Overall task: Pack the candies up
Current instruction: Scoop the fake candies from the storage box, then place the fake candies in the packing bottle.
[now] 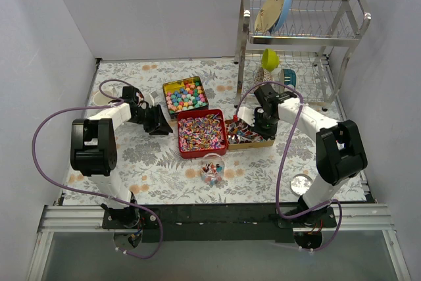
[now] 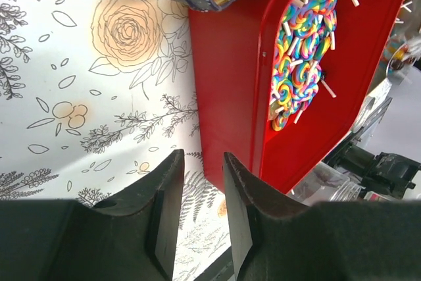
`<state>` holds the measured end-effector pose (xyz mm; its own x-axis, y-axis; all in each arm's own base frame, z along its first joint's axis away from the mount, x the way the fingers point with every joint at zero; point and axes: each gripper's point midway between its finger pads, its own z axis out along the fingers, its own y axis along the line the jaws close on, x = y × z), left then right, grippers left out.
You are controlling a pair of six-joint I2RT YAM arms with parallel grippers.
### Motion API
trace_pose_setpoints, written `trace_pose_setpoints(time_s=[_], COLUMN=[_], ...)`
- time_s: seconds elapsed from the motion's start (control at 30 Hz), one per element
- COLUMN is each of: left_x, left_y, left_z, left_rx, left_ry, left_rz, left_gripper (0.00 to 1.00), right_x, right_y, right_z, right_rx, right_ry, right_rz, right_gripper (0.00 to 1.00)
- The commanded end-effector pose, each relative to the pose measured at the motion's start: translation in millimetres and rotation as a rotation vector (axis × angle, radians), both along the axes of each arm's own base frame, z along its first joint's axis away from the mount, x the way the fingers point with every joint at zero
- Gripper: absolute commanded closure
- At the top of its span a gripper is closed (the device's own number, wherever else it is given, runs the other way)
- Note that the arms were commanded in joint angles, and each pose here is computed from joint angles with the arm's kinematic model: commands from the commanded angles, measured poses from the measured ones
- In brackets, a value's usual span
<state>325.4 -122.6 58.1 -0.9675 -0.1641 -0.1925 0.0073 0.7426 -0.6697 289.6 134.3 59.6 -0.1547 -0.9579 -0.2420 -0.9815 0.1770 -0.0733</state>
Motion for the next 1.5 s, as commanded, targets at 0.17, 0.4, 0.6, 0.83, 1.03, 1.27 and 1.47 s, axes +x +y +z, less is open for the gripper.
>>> trace_pose_setpoints(time_s=[0.17, 0.4, 0.6, 0.83, 1.03, 1.27, 1.47], left_x=[12.3, 12.1, 11.0, 12.7, 14.7, 15.4, 16.8], left_y=[17.1, 20.8, 23.5, 30.0, 33.2, 37.1, 37.4], left_z=[38.6, 45.4, 58.6, 71.6, 82.1, 92.5, 101.5], left_rx=[-0.012, 0.005, 0.027, 0.065, 0.079, 0.086, 0.079], left_ry=[-0.139, -0.180, -0.219, -0.282, -0.331, -0.368, -0.391], left_rz=[0.011, 0.023, 0.031, 0.064, 0.096, 0.125, 0.145], left_gripper=[0.68, 0.54, 0.48, 0.46, 0.45, 0.44, 0.42], right_x=[24.6, 26.8, -9.9, -49.4, -57.8, -58.2, -53.4], right_y=[1.0, 19.8, 35.2, 45.8, 47.2, 52.9, 55.4], right_z=[43.1, 111.5, 120.5, 117.5, 128.4, 139.4, 145.9], right_rx=[0.119, 0.144, 0.015, -0.242, -0.417, -0.564, -0.683], right_ry=[-0.088, -0.162, -0.166, -0.203, -0.247, -0.367, -0.441], right_rz=[-0.015, 0.063, 0.236, 0.430, 0.523, 0.635, 0.688], right_gripper=[0.99, 0.99, 0.99, 0.99, 0.99, 0.99, 0.99])
